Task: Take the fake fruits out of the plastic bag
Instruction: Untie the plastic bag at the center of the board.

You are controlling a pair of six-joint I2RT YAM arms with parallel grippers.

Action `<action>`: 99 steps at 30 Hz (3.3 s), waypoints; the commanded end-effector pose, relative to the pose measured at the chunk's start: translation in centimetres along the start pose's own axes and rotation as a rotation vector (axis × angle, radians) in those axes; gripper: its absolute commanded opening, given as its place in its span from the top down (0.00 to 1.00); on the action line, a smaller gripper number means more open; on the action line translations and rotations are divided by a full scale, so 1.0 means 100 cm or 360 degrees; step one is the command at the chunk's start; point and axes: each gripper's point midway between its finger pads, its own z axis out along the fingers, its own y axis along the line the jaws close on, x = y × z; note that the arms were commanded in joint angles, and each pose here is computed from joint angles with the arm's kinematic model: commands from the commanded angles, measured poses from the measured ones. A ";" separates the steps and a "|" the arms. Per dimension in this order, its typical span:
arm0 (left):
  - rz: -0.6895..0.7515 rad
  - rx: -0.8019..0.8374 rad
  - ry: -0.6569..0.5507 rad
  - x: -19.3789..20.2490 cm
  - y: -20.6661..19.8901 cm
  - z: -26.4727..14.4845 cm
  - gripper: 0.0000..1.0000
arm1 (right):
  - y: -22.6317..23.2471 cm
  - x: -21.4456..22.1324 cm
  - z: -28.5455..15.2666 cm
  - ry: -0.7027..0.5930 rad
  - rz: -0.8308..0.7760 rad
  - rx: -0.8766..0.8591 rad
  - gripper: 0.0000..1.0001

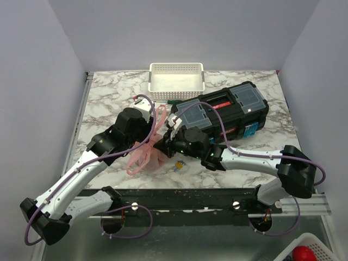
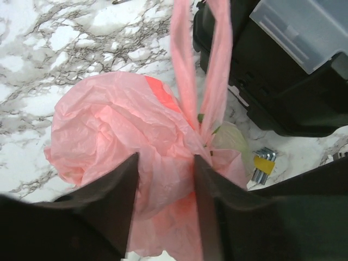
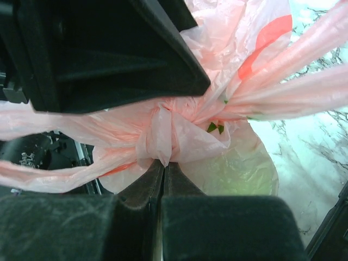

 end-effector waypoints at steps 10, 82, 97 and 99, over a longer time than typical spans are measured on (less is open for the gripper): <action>0.0017 -0.0063 -0.0229 -0.010 0.014 -0.003 1.00 | -0.012 -0.010 -0.003 -0.0031 0.0021 0.0134 0.99; -0.0373 -0.0205 -0.0245 -0.016 0.061 0.005 1.00 | -0.005 -0.023 0.004 0.0254 -0.0133 0.0413 0.57; -0.0526 -0.0570 -0.0289 -0.009 0.102 -0.012 1.00 | -0.014 0.001 -0.035 0.0079 0.0060 0.0430 0.93; -0.0506 -0.0514 -0.0281 -0.011 0.097 -0.009 1.00 | -0.012 0.003 -0.032 0.0086 0.0076 0.0413 0.94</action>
